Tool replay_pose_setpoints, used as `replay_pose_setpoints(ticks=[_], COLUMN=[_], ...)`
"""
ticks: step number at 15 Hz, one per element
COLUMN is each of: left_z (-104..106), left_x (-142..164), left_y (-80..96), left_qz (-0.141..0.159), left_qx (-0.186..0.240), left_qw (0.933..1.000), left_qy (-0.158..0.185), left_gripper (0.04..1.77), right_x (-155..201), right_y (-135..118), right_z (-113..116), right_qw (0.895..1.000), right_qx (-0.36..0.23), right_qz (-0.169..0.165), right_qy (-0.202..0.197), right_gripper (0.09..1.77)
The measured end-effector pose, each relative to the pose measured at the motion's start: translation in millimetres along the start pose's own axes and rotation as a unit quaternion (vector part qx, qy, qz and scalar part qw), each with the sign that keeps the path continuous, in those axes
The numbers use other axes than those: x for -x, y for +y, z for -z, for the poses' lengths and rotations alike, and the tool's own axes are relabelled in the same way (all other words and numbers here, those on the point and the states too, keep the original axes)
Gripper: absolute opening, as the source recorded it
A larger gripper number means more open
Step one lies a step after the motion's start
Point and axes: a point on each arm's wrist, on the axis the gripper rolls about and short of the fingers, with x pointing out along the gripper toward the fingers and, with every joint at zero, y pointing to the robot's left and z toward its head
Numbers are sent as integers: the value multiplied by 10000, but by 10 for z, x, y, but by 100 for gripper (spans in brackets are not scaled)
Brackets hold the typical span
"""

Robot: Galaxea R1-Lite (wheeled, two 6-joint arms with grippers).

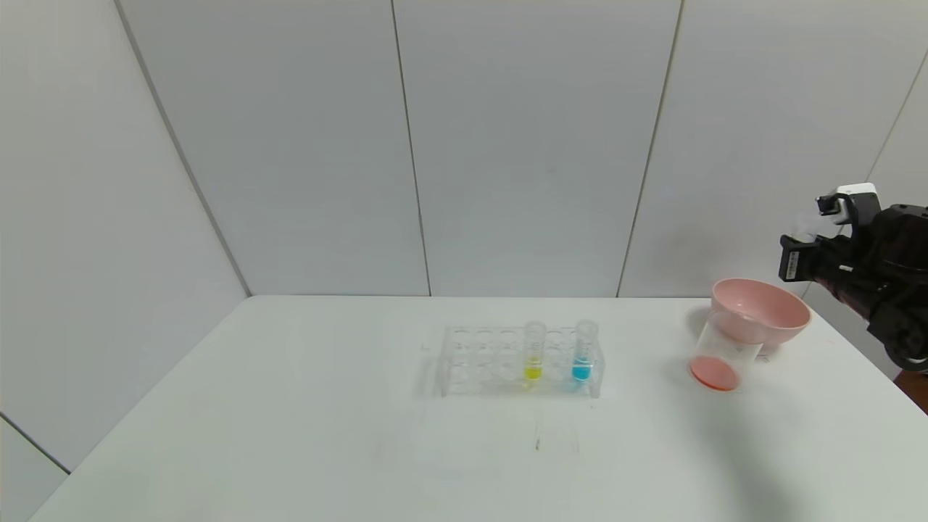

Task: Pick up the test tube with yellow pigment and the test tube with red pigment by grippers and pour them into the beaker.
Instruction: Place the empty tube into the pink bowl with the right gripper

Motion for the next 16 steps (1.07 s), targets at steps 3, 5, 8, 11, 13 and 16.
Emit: replay_pose_setpoints(ticks=[3, 5, 8, 11, 13, 16], left_z=[0, 0, 0, 0, 0, 0], left_x=[0, 0, 0, 0, 0, 0], left_y=[0, 0, 0, 0, 0, 0], left_qz=[-2, 0, 0, 0, 0, -2], left_qx=[0, 0, 0, 0, 0, 0], left_qw=[10000, 10000, 10000, 10000, 10000, 10000], left_qy=[0, 0, 0, 2, 2, 2], left_gripper=[176, 176, 176, 176, 176, 176], right_x=[-99, -145, -201, -240, -248, -236], right_y=[99, 164, 225, 258, 264, 200], right_z=[218, 340, 493, 575, 598, 536], right_qw=[9984, 9975, 9965, 9959, 9958, 9960], right_qx=[-386, -488, -512, -530, -528, -551], right_qz=[268, 217, 164, 142, 133, 166], right_qy=[325, 470, 639, 717, 743, 679], right_gripper=[52, 52, 52, 86, 104, 126])
